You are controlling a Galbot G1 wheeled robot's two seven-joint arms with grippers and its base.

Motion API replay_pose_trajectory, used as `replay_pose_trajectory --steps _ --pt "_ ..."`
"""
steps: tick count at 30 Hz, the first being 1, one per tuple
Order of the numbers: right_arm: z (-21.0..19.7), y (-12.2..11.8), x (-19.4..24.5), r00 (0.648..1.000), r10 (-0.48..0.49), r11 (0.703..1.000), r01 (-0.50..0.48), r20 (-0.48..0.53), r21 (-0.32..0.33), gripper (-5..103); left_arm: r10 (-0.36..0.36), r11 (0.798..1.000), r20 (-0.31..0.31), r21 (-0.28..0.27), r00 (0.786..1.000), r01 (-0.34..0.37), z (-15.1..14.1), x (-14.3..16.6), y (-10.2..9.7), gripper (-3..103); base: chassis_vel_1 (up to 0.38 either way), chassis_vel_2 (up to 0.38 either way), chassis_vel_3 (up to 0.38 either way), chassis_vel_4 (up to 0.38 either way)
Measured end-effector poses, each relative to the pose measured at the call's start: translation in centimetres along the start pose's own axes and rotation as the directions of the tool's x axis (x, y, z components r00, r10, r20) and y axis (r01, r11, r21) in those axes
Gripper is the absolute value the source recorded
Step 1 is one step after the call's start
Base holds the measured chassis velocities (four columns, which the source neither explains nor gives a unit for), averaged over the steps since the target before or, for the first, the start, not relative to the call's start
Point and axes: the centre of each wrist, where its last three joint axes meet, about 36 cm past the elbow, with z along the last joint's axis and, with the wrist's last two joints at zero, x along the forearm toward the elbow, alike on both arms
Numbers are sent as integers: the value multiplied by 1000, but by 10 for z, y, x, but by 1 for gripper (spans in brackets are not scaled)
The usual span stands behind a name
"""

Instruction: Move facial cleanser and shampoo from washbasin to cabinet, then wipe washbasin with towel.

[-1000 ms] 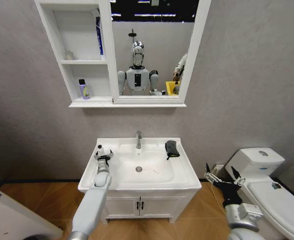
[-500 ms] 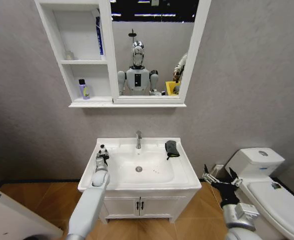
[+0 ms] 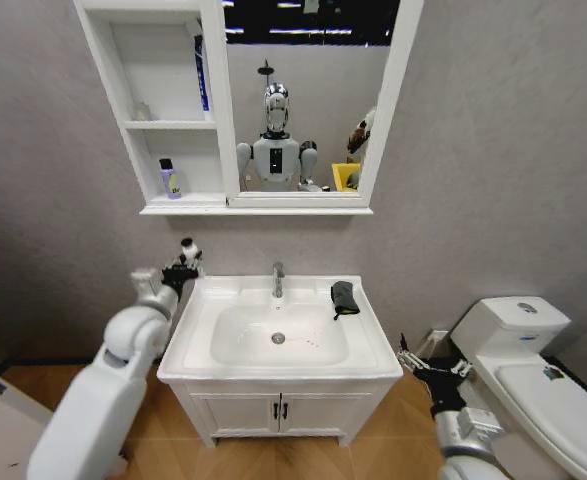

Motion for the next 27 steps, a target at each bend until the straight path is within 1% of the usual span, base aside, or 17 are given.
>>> replay_pose_trajectory --steps 1,2,4,5,6,8,9,11,12,14,15,17,18,20,24,26,27 --pt "0 -1 -1 1000 -3 1000 3 2 2 100 5 1000 12 -13 1000 -5 -14 -9 1 32 0 0 0 0" --pt "0 -1 -1 1000 -3 1000 3 2 2 100 5 1000 12 -13 1000 -5 -14 -9 1 32 0 0 0 0" --pt "-2 -3 -1 1000 -2 1000 2 8 5 100 8 1000 34 -29 999 -7 -34 -25 4 32 0 0 0 0" --pt "-2 -3 -1 1000 -2 1000 2 8 5 100 8 1000 34 -29 999 -7 -34 -25 4 32 0 0 0 0" --pt "-4 -6 -2 1000 0 1000 0 13 7 100 2 1000 39 -27 999 -1 -53 -49 9 32 0 0 0 0" --pt "-3 -9 -1 1000 2 1000 -3 9 13 100 -28 999 22 -24 999 29 -70 -82 18 32 0 0 0 0" --pt "-3 -9 -1 1000 2 1000 -3 9 13 100 -28 999 22 -24 999 29 -70 -82 18 32 0 0 0 0" --pt "-3 -9 0 1000 4 1000 -4 5 15 100 -46 999 16 -26 999 46 -87 -105 24 32 0 0 0 0" --pt "-3 -9 0 1000 4 1000 -4 5 15 100 -46 999 16 -26 999 46 -87 -105 24 32 0 0 0 0" --pt "-2 -10 2 1000 7 1000 -7 2 15 100 -42 998 20 -46 999 43 -119 -127 27 32 0 0 0 0" --pt "-2 -10 2 1000 7 1000 -7 2 15 100 -42 998 20 -46 999 43 -119 -127 27 32 0 0 0 0" --pt "0 -11 4 1000 10 1000 -10 1 16 100 -40 998 20 -53 999 41 -145 -138 29 32 0 0 0 0" --pt "0 -11 4 1000 10 1000 -10 1 16 100 -40 998 20 -53 999 41 -145 -138 29 32 0 0 0 0" --pt "3 -11 5 1000 13 1000 -13 -2 18 100 -36 998 7 -48 999 36 -155 -146 30 32 0 0 0 0" --pt "4 -11 6 1000 15 1000 -15 -4 19 100 -29 998 -13 -48 999 28 -157 -156 29 32 0 0 0 0" --pt "6 -10 7 1000 17 1000 -17 -6 16 100 -32 998 -39 -56 999 30 -154 -172 31 32 0 0 0 0" --pt "6 -10 7 1000 17 1000 -17 -6 16 100 -32 998 -39 -56 999 30 -154 -172 31 32 0 0 0 0"
